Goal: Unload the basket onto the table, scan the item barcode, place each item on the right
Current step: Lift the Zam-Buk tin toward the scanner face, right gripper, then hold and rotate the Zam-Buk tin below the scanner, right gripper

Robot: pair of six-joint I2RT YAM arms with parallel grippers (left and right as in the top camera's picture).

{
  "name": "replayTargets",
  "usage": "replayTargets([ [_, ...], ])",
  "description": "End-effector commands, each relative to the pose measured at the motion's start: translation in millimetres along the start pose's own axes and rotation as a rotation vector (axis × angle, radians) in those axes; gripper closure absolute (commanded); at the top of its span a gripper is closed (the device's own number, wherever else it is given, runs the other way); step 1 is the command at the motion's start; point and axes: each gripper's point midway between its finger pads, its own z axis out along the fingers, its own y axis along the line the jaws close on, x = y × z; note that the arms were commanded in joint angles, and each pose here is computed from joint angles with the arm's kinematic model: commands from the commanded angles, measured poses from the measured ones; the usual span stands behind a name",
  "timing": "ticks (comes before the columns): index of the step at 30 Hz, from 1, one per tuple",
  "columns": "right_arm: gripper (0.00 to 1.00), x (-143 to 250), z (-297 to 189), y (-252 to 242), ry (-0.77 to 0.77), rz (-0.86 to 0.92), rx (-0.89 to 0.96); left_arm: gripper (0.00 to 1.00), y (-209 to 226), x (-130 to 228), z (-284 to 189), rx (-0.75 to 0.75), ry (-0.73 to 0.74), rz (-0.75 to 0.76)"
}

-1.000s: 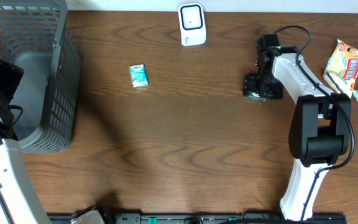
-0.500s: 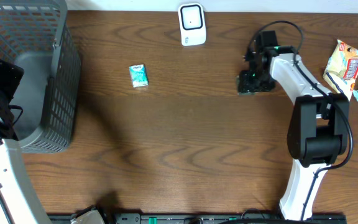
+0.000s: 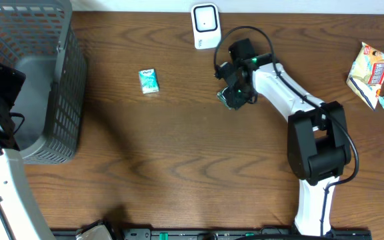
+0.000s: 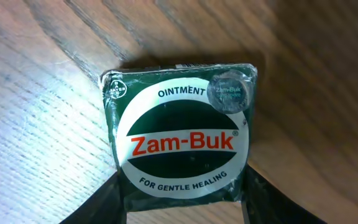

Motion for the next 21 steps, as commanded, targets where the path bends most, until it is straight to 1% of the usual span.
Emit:
replayTargets([
  [1, 0.44, -6, -4, -9, 0.014, -0.047, 0.090, 0.02, 2, -1, 1, -0.010, -0.004, -0.009],
  [2, 0.37, -6, -3, -8, 0.016, -0.042, 0.087, 0.02, 2, -1, 1, -0.010, -0.004, -0.010],
  [3, 0.35, -7, -4, -7, 0.014, -0.022, 0.085, 0.02, 2, -1, 1, -0.010, -0.004, -0.009],
  [5, 0.34, -9, -8, -7, 0.010, 0.083, 0.084, 0.02, 2, -2, 1, -0.010, -0.004, -0.010],
  [6, 0.32, -10, -13, -8, 0.008, 0.163, 0.085, 0.02, 2, -1, 1, -0.010, -0.004, -0.010],
  [8, 0.30, -13, -22, -9, 0.004, 0.266, 0.085, 0.02, 2, -1, 1, -0.010, -0.004, -0.010],
  [9, 0.23, -18, -30, -11, -0.009, 0.368, 0.086, 0.02, 2, -1, 1, -0.010, -0.004, -0.010],
  [10, 0.18, -24, -37, -10, -0.027, 0.456, 0.074, 0.02, 2, -1, 1, -0.010, -0.004, -0.009],
  [11, 0.13, -35, -43, 3, -0.056, 0.593, -0.017, 0.02, 2, -1, 1, -0.010, -0.004, -0.010],
  [12, 0.16, -39, -44, 13, -0.057, 0.639, -0.082, 0.02, 2, -1, 1, -0.010, -0.004, -0.009],
  [13, 0.10, -43, -45, 24, -0.055, 0.663, -0.152, 0.02, 2, -1, 1, -0.010, -0.004, -0.010],
  [14, 0.01, -45, -46, 34, -0.051, 0.664, -0.208, 0.02, 2, -1, 1, -0.010, -0.004, -0.010],
  [15, 0.01, -49, -46, 40, -0.061, 0.661, -0.252, 0.02, 2, -1, 1, -0.010, -0.004, -0.010],
  [16, 0.01, -52, -46, 37, -0.076, 0.663, -0.241, 0.02, 2, -1, 1, -0.010, -0.004, -0.010],
  [17, 0.01, -51, -44, 32, -0.073, 0.721, -0.210, 0.02, 2, -1, 1, -0.010, -0.004, -0.010],
  [19, 0.01, -39, -40, 15, -0.042, 1.009, -0.100, 0.02, 2, -2, 1, -0.010, -0.004, -0.010],
  [20, 0.01, -35, -38, 11, -0.036, 1.082, -0.072, 0.02, 2, -1, 2, -0.011, -0.004, -0.010],
  [21, 0.01, -29, -35, 6, -0.031, 1.198, -0.027, 0.03, 2, -1, 1, -0.010, -0.004, -0.010],
])
